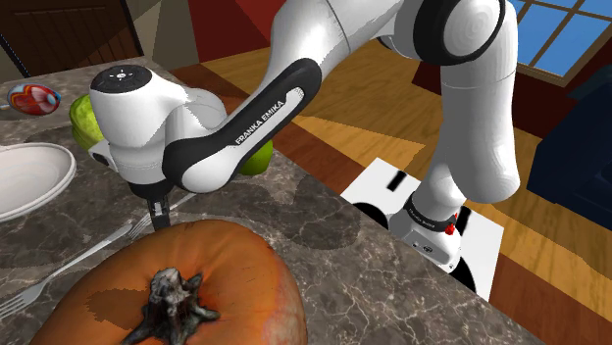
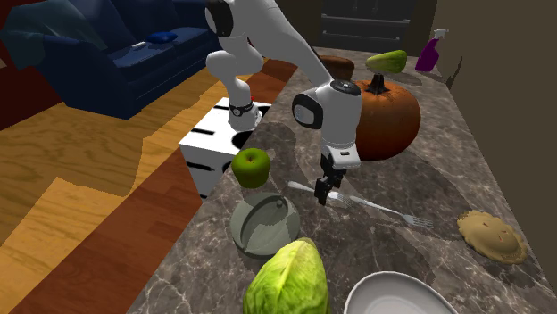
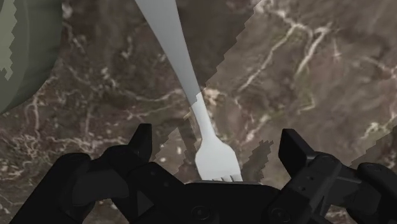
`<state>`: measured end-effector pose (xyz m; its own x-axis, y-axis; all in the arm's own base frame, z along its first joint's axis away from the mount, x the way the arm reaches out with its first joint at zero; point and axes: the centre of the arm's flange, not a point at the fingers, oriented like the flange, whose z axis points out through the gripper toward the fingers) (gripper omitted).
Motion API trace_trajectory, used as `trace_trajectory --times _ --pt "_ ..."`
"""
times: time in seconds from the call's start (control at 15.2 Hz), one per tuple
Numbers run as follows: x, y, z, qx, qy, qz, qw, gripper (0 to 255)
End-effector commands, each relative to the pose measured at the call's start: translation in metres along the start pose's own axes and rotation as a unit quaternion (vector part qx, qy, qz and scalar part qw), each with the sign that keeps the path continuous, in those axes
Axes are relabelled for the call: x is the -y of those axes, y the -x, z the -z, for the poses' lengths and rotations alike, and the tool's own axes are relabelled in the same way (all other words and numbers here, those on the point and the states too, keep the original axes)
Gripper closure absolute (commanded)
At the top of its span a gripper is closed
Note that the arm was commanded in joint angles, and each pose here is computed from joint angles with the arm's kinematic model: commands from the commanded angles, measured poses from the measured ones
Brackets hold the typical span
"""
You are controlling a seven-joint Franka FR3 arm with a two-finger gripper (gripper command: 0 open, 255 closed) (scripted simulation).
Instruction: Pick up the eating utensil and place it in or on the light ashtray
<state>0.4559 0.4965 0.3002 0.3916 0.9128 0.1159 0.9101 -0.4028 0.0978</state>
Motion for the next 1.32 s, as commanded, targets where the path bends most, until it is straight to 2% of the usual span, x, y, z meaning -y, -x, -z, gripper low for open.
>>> trace_trajectory --times 0.0,0.07,0.66,1.25 --pt "0.000 0.000 0.000 0.000 0.000 0.000 1.0000 0" --pt "0.000 0.000 0.000 0.000 0.000 0.000 1.0000 255" --pt "0.000 0.000 0.000 0.000 0.000 0.000 1.0000 255" --pt "-0.005 -0.006 0.047 0.000 0.000 0.000 1.0000 255"
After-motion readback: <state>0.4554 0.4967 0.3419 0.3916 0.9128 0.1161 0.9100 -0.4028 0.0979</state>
